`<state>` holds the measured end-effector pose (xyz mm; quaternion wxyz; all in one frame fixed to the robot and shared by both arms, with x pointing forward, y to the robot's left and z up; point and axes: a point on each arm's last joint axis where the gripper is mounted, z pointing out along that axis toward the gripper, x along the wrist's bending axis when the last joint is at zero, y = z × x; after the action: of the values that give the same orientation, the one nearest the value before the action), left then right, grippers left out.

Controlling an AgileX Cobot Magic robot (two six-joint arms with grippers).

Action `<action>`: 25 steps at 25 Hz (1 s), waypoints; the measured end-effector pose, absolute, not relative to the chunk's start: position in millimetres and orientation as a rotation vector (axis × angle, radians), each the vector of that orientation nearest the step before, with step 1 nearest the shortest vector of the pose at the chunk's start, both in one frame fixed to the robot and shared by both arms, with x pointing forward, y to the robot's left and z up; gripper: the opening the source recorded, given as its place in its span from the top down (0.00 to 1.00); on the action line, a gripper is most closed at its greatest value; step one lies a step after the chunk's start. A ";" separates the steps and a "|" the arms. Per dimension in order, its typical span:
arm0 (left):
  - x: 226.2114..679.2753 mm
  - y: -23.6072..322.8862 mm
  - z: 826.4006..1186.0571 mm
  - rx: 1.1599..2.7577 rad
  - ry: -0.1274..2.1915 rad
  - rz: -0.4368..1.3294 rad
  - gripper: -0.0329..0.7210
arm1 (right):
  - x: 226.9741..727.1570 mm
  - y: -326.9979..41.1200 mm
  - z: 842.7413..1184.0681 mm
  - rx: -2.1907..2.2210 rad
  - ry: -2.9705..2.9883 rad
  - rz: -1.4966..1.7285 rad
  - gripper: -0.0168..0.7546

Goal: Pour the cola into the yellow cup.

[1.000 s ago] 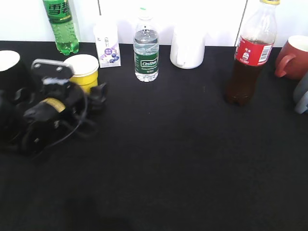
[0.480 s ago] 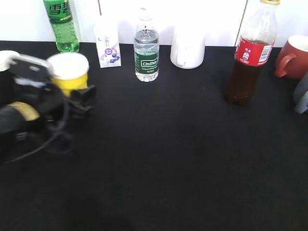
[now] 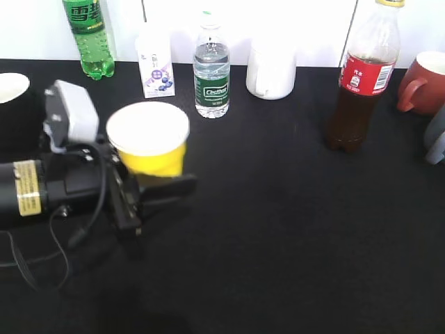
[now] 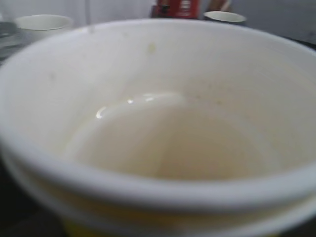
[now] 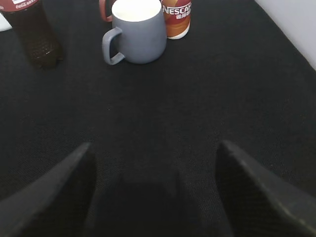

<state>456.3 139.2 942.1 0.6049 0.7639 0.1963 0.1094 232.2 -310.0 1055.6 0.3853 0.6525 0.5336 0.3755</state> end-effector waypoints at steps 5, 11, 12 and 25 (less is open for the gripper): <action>452.3 133.7 942.4 1.768 0.435 0.234 0.38 | 233.5 -298.7 1066.9 1.509 1.441 1.079 0.24; 452.3 133.7 942.4 1.768 0.435 0.234 0.38 | 318.0 -283.2 1112.3 1.267 1.352 1.369 0.24; 452.3 133.7 942.4 1.768 0.435 0.234 0.38 | 333.8 -284.9 1114.1 1.249 1.331 1.348 0.24; 455.1 134.7 943.4 1.745 0.476 0.249 0.38 | 450.4 -241.0 1041.2 1.201 1.454 1.267 0.24</action>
<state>455.1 134.7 943.4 0.6114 0.7564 0.2061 0.1077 450.4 -241.0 1041.2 0.4213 0.4796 0.5803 0.5057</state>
